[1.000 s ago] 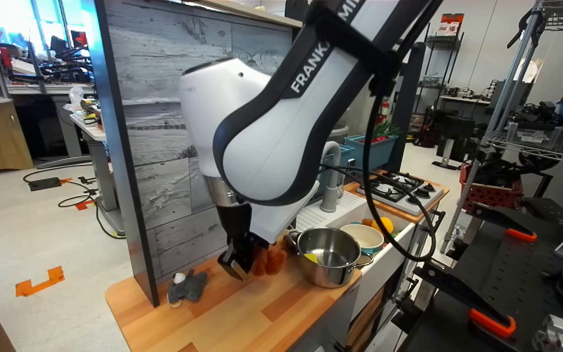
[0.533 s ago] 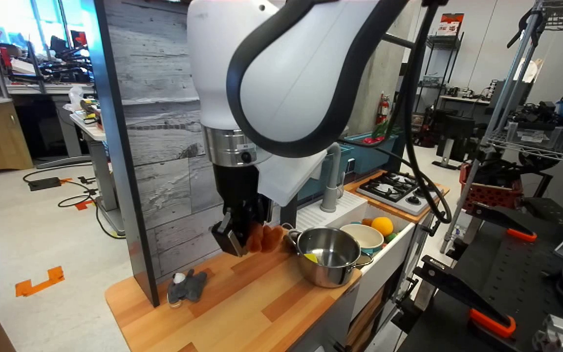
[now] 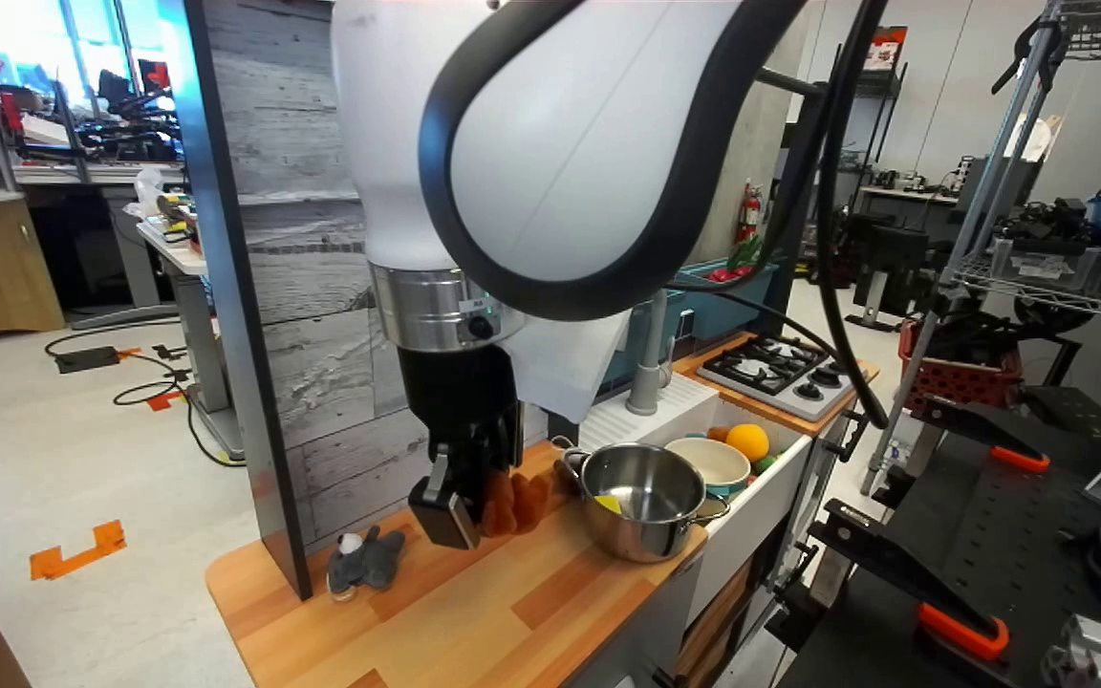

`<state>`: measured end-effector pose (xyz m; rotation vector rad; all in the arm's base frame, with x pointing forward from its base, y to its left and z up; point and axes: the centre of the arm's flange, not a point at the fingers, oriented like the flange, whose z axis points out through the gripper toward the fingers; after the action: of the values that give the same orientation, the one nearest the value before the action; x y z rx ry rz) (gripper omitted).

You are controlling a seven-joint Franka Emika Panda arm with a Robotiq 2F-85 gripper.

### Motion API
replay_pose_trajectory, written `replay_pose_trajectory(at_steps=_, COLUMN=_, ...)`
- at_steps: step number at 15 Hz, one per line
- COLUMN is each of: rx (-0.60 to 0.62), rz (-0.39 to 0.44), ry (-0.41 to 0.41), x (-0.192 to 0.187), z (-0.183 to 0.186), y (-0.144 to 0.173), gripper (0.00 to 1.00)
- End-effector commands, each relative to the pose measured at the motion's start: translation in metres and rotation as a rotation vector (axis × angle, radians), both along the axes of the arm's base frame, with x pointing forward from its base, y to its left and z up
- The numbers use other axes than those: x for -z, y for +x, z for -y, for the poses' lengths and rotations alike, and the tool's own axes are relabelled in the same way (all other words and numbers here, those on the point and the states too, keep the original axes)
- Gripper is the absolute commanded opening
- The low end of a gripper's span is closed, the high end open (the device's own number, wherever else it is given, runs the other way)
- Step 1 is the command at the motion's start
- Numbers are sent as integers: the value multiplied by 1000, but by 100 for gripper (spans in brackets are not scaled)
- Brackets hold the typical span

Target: Move the brown plushy to the left

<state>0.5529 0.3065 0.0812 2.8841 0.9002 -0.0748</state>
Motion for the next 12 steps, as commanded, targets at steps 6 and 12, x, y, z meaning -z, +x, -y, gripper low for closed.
replay_pose_trajectory(at_steps=6, rx=-266, rz=-143, ry=-47, x=-7, z=-34, y=-15, gripper=3)
replay_pose_trajectory(at_steps=12, rx=-225, rz=42, ry=-3, x=-14, z=-57, y=-5, gripper=3)
